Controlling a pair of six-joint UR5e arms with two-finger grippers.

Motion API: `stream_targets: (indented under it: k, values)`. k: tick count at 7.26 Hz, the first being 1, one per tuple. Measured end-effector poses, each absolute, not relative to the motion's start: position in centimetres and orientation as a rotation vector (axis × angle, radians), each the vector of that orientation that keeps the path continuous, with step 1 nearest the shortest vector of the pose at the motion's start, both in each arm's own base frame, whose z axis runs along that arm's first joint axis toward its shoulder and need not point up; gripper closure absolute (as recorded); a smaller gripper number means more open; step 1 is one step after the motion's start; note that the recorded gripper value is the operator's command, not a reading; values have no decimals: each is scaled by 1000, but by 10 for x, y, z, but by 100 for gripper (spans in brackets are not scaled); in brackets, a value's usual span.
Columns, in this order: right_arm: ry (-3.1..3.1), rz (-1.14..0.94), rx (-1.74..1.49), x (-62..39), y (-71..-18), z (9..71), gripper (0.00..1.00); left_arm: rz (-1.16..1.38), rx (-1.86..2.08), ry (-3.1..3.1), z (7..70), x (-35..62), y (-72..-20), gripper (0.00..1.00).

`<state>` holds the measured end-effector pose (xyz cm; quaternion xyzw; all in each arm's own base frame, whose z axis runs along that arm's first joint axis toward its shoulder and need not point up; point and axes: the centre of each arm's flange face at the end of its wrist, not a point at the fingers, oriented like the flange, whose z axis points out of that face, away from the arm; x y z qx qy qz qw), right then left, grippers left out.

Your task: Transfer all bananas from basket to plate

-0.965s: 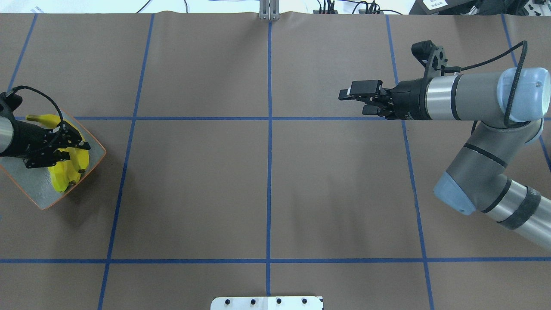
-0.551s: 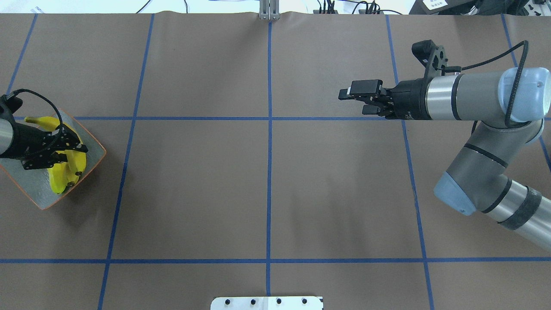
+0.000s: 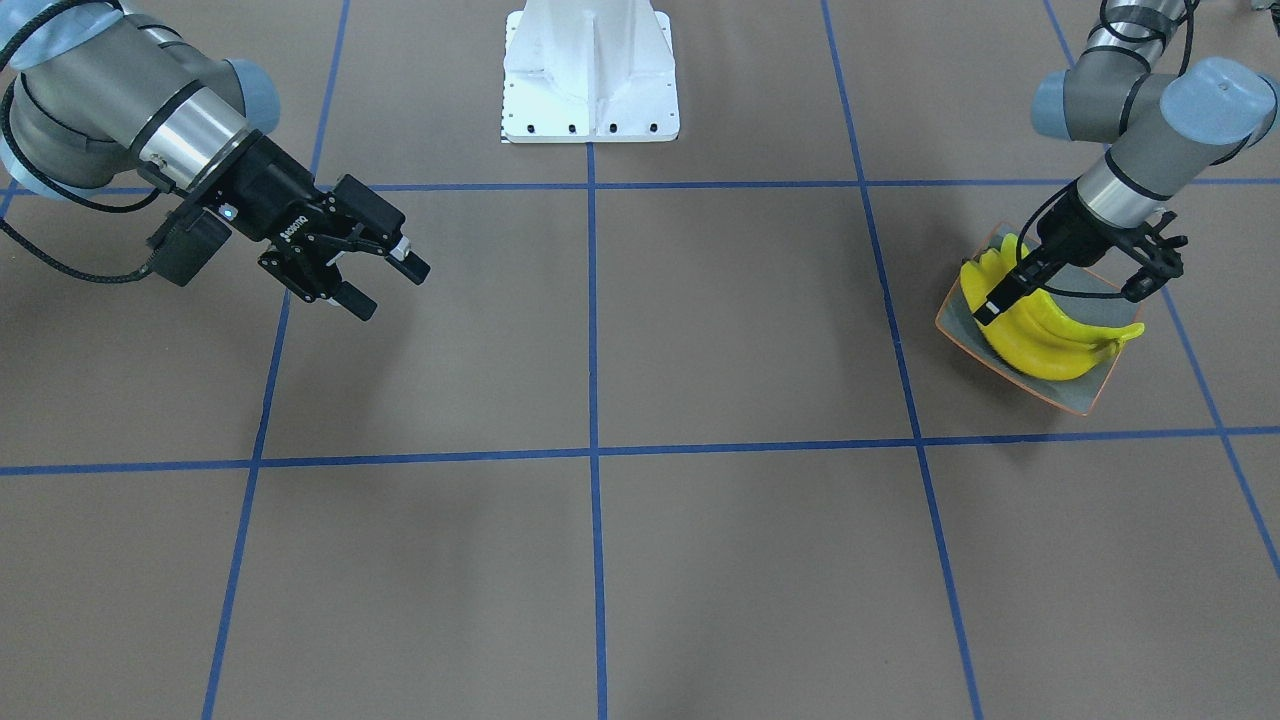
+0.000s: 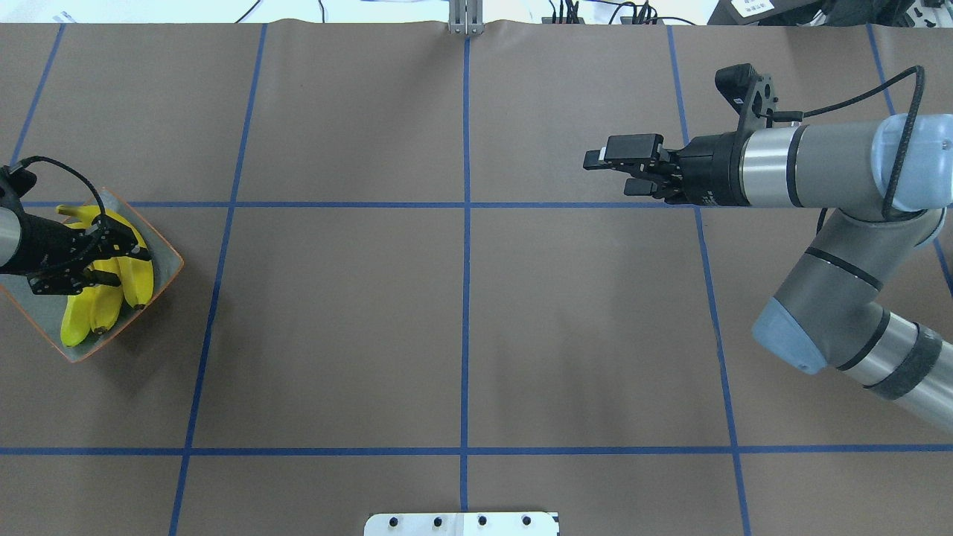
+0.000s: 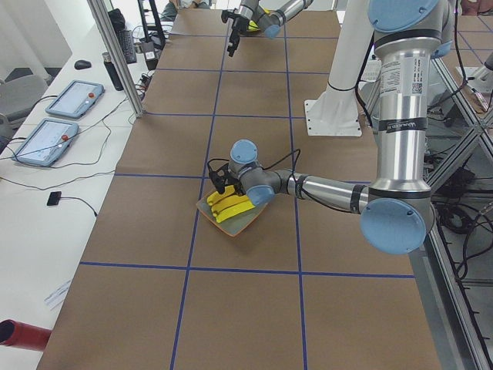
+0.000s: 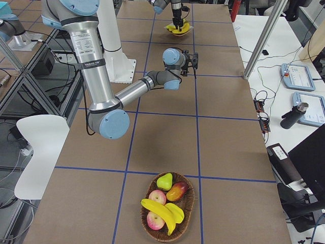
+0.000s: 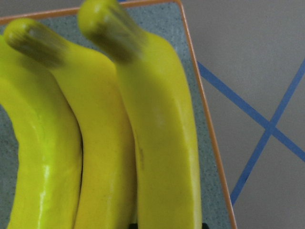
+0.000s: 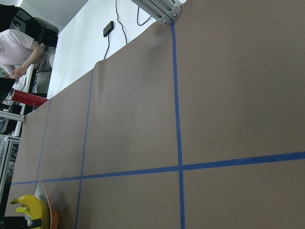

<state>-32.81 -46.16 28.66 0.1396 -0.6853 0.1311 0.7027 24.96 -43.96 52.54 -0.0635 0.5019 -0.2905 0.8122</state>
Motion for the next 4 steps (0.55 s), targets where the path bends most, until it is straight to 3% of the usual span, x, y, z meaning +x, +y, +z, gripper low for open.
stream_targets:
  k: [4]
  values:
    - [-1502, 303, 303, -322, -461, 301, 0, -628, -118, 1144, 504, 198, -462, 0]
